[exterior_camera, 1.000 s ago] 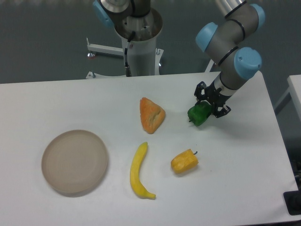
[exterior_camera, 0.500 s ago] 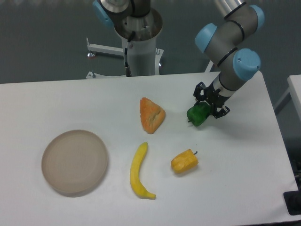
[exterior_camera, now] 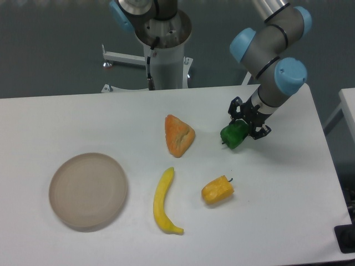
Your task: Place the green pepper on the table
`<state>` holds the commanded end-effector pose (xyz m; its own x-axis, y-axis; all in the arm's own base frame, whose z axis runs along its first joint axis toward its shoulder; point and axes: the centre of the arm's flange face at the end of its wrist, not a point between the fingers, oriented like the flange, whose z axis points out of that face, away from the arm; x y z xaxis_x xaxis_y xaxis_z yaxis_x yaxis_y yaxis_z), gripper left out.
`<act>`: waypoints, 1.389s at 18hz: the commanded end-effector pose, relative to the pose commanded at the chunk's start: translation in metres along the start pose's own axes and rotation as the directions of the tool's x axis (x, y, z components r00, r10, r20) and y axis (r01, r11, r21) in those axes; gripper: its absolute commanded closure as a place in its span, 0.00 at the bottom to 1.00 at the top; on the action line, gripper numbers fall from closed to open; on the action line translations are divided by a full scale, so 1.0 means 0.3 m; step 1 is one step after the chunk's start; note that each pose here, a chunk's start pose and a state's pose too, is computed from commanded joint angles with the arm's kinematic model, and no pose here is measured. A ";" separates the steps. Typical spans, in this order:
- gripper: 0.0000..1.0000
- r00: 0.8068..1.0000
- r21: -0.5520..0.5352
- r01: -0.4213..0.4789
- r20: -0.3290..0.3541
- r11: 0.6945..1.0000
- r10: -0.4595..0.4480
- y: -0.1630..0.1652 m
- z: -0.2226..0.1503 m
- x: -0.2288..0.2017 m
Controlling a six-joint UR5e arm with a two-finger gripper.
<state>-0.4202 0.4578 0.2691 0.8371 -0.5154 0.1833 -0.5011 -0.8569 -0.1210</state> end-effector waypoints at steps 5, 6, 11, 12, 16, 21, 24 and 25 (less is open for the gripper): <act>0.00 0.999 -0.001 -0.004 0.043 1.000 0.004 -0.006 -0.071 -0.017; 0.00 0.998 -0.004 -0.007 0.056 1.000 0.007 -0.011 -0.092 -0.022; 0.00 0.988 0.000 -0.026 0.151 1.000 0.025 -0.041 -0.222 -0.068; 0.00 0.984 0.001 -0.029 0.176 1.000 0.029 -0.048 -0.246 -0.080; 0.00 0.958 -0.050 -0.055 0.279 0.997 0.067 -0.077 -0.314 -0.132; 0.00 0.932 -0.154 -0.067 0.343 0.986 0.117 -0.146 -0.335 -0.170; 0.00 0.928 -0.158 -0.064 0.353 0.985 0.116 -0.148 -0.350 -0.186; 0.00 0.928 -0.158 -0.063 0.354 0.985 0.117 -0.149 -0.354 -0.190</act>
<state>-0.4689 0.5246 0.3676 0.7960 -0.5747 -0.1898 -0.5816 -0.8132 0.0231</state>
